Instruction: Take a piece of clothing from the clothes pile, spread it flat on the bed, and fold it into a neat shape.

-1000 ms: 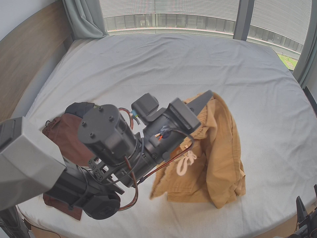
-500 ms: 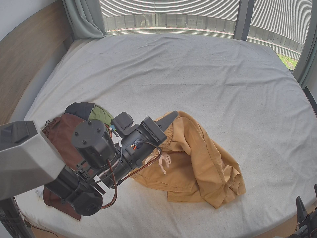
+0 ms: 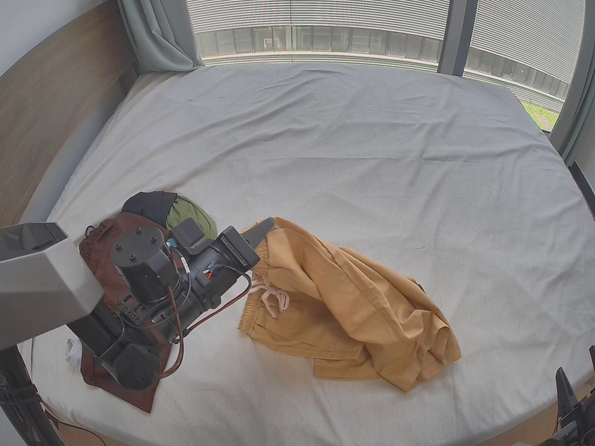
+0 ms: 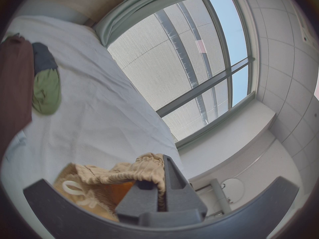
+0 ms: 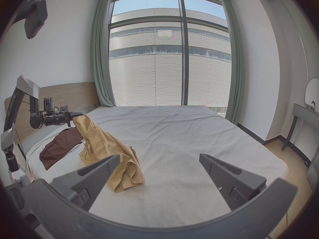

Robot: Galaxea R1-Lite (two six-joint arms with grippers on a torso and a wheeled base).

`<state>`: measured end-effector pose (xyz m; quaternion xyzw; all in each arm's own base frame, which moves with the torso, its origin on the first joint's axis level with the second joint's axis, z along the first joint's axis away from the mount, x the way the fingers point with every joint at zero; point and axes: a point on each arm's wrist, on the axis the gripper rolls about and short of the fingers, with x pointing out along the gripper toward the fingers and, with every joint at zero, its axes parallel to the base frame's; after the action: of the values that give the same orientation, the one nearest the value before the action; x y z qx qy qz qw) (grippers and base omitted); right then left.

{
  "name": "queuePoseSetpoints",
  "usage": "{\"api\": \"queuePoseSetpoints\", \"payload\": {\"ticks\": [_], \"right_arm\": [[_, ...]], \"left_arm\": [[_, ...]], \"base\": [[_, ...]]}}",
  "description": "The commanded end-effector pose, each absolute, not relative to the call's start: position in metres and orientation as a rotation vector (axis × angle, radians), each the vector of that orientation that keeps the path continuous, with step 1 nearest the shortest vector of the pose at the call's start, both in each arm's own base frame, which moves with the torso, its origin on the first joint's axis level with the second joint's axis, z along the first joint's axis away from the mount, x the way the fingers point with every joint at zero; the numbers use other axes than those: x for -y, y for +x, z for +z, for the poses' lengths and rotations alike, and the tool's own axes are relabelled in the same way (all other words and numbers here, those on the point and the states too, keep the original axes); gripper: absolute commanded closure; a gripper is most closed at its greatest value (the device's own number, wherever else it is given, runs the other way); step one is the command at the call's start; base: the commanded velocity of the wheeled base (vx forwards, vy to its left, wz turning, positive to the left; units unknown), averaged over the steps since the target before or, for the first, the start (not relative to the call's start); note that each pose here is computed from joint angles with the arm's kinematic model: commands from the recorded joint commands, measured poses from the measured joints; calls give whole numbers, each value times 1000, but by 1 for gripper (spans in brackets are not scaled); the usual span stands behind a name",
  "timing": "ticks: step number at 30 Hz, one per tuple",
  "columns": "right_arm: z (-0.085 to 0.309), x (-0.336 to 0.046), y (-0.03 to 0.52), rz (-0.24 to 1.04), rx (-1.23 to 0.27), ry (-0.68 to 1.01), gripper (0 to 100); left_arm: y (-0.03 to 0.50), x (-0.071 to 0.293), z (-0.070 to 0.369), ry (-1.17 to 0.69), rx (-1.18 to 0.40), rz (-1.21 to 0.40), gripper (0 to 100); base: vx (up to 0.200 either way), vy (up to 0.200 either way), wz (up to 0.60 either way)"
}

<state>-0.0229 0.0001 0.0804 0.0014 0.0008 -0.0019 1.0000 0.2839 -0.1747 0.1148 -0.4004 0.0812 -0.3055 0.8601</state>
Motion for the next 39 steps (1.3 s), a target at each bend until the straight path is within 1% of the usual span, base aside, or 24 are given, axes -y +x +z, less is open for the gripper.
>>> {"api": "queuePoseSetpoints", "payload": {"ticks": [1,5,19,23,39], "right_arm": [[76,0,-22,-5,-11,2,0],[76,0,-22,-5,-11,2,0],[76,0,-22,-3,-9,0,0],[76,0,-22,-3,-8,-2,0],[76,0,-22,0,-6,-5,0]], "left_arm": [[297,153,110,-786,-136,-570,100],[301,142,109,-758,-123,-538,100],[316,117,111,-689,-81,-523,100],[316,116,108,-655,-85,-522,100],[314,116,106,-651,-91,-520,100]], "base": [[0,0,0],[0,0,0],[0,0,0],[0,0,0],[0,0,0]]}}
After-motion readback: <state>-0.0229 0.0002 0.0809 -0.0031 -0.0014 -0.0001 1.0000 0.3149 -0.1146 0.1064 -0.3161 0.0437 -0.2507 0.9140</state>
